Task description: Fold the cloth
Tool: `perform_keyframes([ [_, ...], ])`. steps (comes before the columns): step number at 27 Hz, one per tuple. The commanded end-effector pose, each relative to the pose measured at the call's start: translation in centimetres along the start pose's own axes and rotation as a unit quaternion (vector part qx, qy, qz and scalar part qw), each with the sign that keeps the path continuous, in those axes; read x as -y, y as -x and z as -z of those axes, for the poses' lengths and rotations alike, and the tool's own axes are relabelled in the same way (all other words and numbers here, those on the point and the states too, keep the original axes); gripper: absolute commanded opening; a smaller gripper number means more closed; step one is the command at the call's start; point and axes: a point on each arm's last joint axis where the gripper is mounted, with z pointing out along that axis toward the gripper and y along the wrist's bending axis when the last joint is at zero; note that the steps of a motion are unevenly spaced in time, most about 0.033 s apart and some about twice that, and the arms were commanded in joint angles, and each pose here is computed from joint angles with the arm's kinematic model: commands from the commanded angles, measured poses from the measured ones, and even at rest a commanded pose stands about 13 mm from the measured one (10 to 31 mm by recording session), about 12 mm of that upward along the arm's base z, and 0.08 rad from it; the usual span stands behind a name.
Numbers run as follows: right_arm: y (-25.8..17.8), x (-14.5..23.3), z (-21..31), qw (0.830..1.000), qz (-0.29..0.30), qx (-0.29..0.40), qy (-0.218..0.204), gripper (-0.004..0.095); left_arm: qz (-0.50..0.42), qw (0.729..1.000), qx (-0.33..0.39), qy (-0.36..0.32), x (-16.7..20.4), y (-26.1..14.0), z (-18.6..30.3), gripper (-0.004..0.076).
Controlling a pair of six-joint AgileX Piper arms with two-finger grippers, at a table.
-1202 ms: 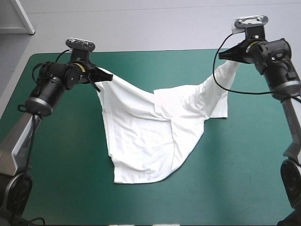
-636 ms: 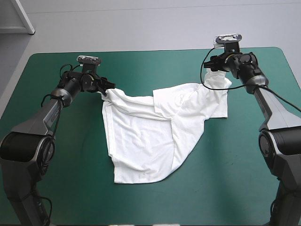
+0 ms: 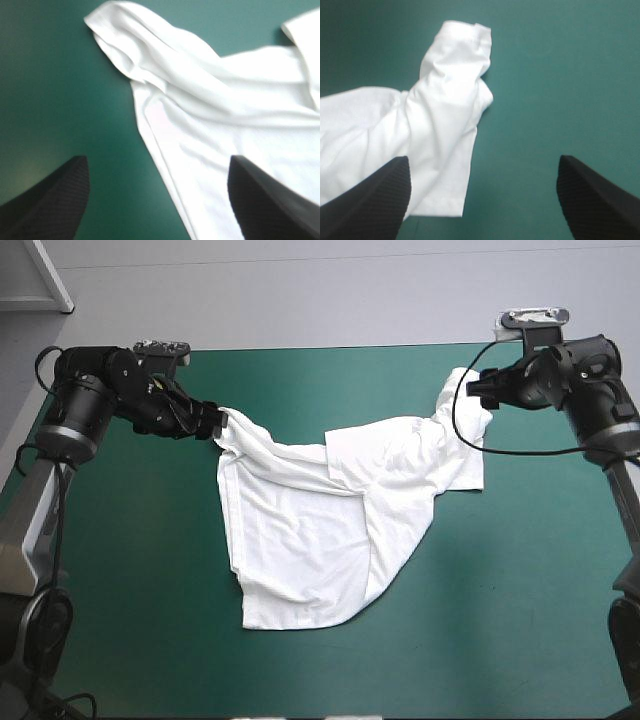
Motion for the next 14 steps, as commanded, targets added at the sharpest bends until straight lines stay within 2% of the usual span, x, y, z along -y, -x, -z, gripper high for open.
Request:
perform_keyframes([
  [1, -1.2, 0.9, 3.9, 0.999, 0.004, 0.033, -0.005, 0.0720, 0.000, 0.998, 0.041, -0.051, 1.8, -2.6, 4.5, 0.0555],
  [4, -2.9, 1.0, 4.6, 1.000, 0.003, 0.024, -0.003, 0.0718, 0.015, 0.998, 0.041, -0.050, 2.4, -5.8, 5.3, 0.0556],
  [8, -4.7, 0.9, 4.8, 1.000, -0.005, 0.007, 0.006, 0.0718, 0.046, 0.997, 0.023, -0.062, 3.6, -12.1, 5.8, 0.0556],
  [14, -4.9, 0.6, 4.7, 1.000, -0.008, 0.002, 0.022, 0.0719, 0.079, 0.994, -0.003, -0.081, 5.1, -18.4, 2.8, 0.0556],
])
